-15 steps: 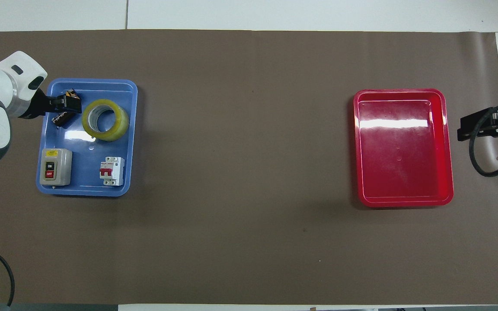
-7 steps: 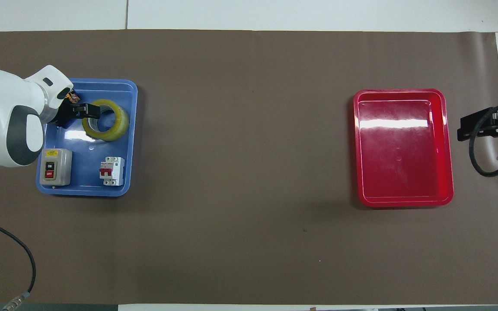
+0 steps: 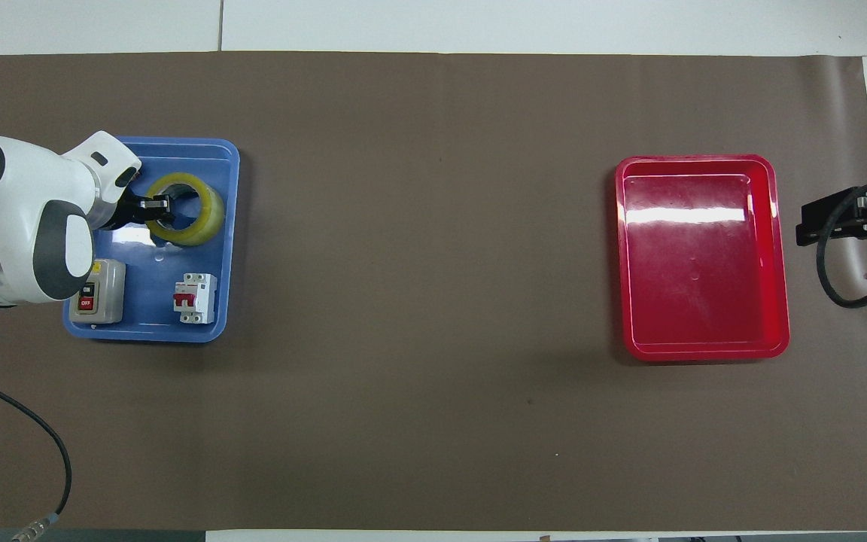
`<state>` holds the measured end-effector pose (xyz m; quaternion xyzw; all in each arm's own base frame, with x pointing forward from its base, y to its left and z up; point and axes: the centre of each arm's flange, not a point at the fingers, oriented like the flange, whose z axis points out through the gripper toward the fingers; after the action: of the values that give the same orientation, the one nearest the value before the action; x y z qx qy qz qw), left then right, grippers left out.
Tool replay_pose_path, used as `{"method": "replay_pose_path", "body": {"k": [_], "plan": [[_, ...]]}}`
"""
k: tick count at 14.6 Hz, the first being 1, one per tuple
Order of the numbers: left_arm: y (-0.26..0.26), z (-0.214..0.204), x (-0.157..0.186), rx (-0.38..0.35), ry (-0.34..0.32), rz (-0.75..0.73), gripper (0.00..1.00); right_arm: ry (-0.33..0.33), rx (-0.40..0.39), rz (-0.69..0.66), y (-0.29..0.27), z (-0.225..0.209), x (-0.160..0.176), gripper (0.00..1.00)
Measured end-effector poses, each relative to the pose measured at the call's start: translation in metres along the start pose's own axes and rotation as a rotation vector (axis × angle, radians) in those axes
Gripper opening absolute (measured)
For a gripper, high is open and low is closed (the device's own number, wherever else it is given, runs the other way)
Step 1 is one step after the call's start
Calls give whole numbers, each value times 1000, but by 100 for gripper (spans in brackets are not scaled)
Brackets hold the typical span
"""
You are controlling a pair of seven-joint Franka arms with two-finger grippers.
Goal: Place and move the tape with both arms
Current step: 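Reach the left gripper into the blue tray and grasp the yellow tape, then carry the yellow tape with the left gripper to the table center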
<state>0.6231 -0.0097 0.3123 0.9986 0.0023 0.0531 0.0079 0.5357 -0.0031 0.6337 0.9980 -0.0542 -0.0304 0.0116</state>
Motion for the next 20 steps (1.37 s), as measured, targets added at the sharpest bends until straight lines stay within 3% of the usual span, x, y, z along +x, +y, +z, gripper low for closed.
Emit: {"method": "replay_pose_path", "body": {"k": [2,6,9,15,20], "plan": [[2,-6,1,-1,8,-7,22,0,0,0,0,0,0,100],[6,-45,-1,1,5,-54,22,0,0,0,0,0,0,100],[37,-85,-7,1,-9,-80,22,0,0,0,0,0,0,100],[187,-107,-42,-14,-35,-125,22,0,0,0,0,0,0,100],[302,-107,-86,-64,5,-161,22,0,0,0,0,0,0,100]]}}
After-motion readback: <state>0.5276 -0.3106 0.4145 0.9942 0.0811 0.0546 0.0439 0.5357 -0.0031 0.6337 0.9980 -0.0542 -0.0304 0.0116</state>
